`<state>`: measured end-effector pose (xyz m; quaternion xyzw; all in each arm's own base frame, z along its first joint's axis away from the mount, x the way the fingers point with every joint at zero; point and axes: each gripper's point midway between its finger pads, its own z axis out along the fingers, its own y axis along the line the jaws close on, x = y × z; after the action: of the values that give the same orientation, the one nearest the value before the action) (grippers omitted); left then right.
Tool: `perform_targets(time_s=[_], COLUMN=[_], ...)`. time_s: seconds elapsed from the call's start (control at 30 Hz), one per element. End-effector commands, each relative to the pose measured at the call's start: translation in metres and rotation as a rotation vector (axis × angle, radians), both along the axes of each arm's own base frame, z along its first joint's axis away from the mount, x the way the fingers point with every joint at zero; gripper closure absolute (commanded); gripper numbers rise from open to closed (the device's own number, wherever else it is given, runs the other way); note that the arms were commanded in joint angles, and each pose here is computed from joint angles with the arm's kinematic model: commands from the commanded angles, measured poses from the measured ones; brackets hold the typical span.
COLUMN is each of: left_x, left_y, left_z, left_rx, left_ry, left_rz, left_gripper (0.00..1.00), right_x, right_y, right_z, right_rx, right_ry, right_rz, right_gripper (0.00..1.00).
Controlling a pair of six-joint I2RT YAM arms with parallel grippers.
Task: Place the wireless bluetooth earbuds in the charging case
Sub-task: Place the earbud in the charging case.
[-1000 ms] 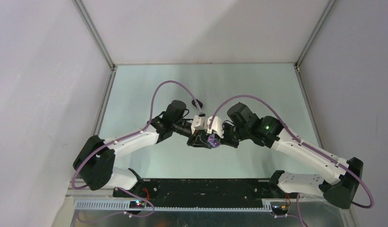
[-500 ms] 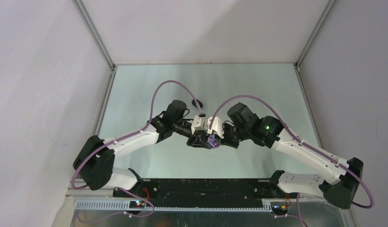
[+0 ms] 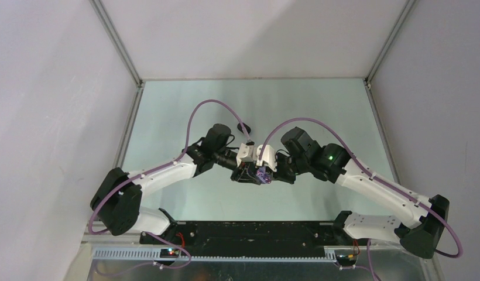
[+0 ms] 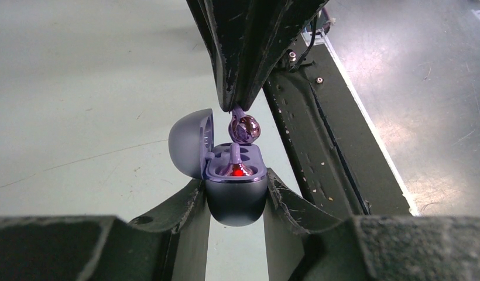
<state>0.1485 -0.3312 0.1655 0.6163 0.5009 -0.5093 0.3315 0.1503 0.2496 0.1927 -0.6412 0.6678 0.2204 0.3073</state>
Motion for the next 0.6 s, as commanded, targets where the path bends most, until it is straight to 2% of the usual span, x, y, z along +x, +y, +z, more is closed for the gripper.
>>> perform_targets(time_s=[0.0,0.57], left_x=[0.0009,-0.0019], left_y=[-0.0118,-0.0111], left_z=[0.0223,0.0207], left_rx=[-0.045,-0.039], left_ry=[-0.068,-0.074], left_rz=[-0.029,-0.044], left_gripper=[0.97,0.96], right_x=[-0.0027,0.0009], right_y=[0.0084,0.0076], right_z=[-0.0013,0.0025], right_rx=[0.013,0.035], right_ry=[0.010,0.015], right_rz=[0.028,0.012], right_gripper=[0.89,0.88])
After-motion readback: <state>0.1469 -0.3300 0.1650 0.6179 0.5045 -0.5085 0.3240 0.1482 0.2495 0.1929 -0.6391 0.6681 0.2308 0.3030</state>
